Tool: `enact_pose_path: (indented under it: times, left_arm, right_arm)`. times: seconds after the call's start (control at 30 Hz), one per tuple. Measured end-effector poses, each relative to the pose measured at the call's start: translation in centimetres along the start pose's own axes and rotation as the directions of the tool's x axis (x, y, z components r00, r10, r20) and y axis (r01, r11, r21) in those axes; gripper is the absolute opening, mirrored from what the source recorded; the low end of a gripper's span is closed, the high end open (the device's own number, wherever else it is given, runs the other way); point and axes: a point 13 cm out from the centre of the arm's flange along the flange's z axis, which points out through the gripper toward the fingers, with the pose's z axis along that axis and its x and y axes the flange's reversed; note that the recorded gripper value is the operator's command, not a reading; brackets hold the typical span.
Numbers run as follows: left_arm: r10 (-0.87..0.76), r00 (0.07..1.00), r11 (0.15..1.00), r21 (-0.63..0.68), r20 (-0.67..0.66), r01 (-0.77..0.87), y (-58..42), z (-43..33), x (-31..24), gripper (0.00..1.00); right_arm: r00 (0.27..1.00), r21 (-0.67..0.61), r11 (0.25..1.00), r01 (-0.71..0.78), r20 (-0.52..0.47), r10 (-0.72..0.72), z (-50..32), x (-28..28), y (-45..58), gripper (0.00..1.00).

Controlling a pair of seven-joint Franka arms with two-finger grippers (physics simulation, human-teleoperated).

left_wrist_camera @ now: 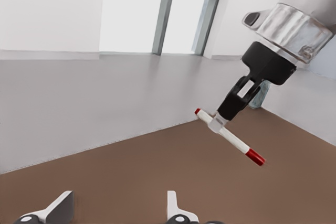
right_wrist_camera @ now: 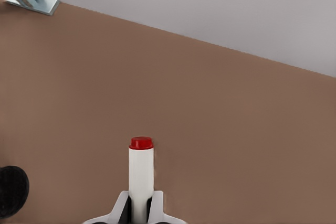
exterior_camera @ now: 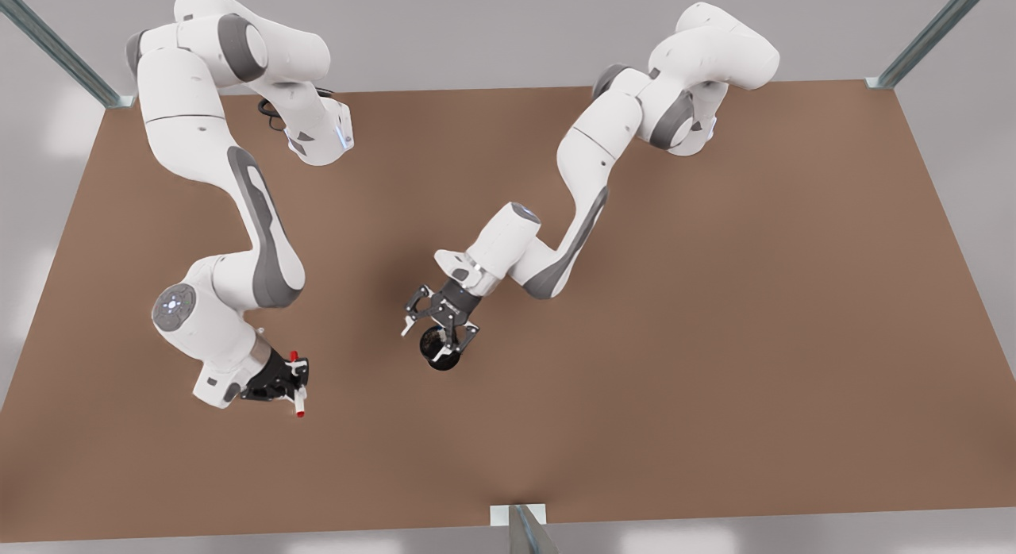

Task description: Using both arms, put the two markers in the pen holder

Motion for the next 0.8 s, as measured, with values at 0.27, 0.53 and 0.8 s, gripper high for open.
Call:
enact_pose_path:
  times: [0.27,0.53,0.8]
  left_arm:
    - [-0.435,0.834,0.847,-0.468,-0.339,0.252,42.7,-31.0,-20.2,1.0]
    - [-0.615,0.471,0.734,-0.677,-0.632,0.052,40.7,-50.0,-8.8,1.0]
    - [-0.622,0.359,0.754,-0.655,-0.696,0.037,39.4,-51.0,-6.1,1.0]
  right_arm:
    - [0.958,-0.074,0.97,0.232,0.189,-0.215,-3.9,-6.3,21.6,0.21]
    - [0.902,-0.063,0.965,0.256,0.375,-0.215,0.9,-4.0,29.7,0.21]
    - [0.786,-0.046,0.981,0.186,0.607,-0.121,-1.5,-4.7,29.1,0.21]
